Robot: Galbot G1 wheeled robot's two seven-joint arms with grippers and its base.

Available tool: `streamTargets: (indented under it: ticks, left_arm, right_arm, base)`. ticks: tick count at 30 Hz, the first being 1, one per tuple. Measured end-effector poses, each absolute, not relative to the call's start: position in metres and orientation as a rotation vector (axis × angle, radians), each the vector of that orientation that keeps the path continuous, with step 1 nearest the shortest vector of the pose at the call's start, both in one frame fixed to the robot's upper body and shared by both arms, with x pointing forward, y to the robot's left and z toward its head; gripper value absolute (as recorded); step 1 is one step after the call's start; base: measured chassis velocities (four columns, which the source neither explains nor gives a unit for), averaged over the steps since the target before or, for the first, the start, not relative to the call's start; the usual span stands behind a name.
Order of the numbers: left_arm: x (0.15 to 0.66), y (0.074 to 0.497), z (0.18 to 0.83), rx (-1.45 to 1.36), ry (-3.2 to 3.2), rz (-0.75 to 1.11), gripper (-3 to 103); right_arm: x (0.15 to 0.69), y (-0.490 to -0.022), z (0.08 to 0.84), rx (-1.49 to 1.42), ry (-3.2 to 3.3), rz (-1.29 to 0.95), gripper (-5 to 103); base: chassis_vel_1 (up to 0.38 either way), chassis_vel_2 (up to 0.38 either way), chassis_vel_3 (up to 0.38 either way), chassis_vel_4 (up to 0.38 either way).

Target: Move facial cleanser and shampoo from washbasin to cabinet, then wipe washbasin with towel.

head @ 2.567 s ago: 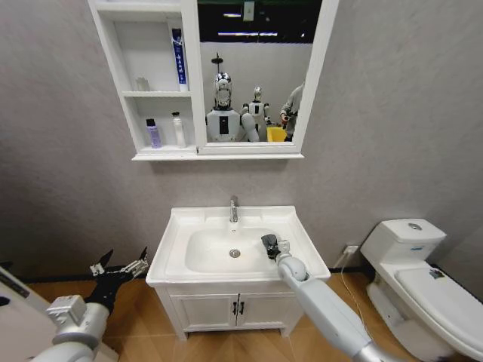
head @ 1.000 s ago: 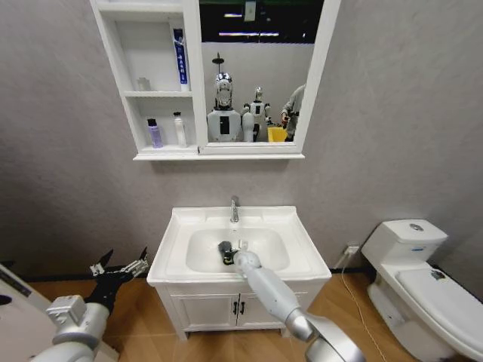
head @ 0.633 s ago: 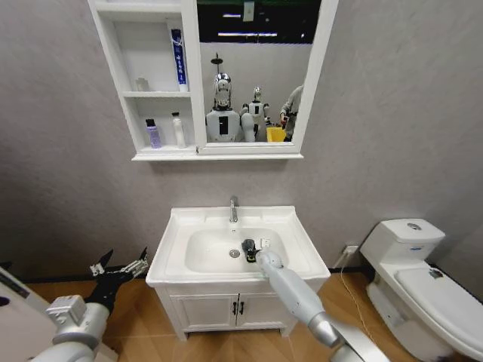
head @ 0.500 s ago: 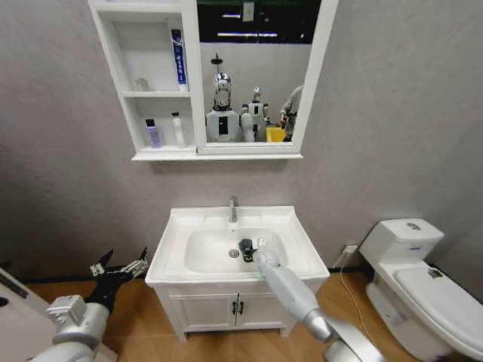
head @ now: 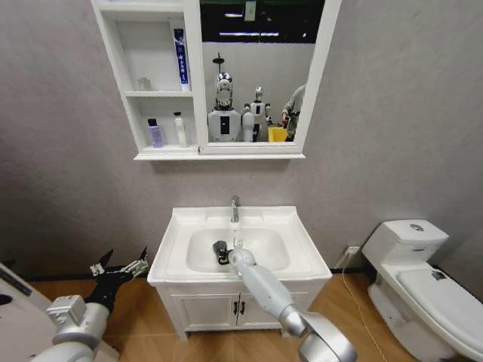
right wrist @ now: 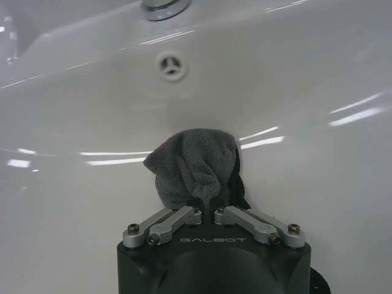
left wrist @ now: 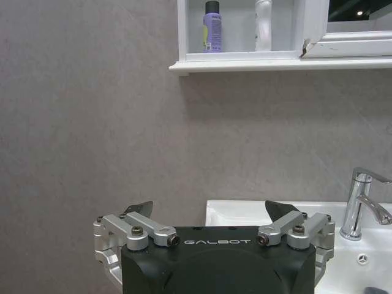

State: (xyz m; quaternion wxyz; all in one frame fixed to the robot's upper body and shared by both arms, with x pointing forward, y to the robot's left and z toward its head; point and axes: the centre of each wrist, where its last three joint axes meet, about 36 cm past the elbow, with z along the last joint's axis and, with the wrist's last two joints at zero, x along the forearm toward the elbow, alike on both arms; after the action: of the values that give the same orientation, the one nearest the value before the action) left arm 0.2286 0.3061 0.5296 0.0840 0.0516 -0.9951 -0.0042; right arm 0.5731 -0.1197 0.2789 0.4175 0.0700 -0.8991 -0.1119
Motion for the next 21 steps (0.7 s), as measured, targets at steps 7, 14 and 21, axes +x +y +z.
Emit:
streamTargets:
  ticks: [7, 14, 21]
  left_arm:
    - [0.229, 0.306, 0.53, 0.154, -2.969, -0.013, 100]
    - [0.229, 0.306, 0.53, 0.154, -2.969, -0.013, 100]
    - [0.229, 0.306, 0.53, 0.154, -2.969, -0.013, 100]
  right_arm:
    - [0.567, -0.13, 0.274, 0.194, -2.259, -0.233, 4]
    - [0.566, -0.054, 0.283, 0.348, -2.276, -0.293, 4]
    - [0.569, -0.007, 0.313, 0.485, -2.287, -0.45, 4]
  base:
    - [0.0, 0.0, 0.0, 0.0]
    - [0.0, 0.0, 0.0, 0.0]
    - [0.0, 0.0, 0.0, 0.0]
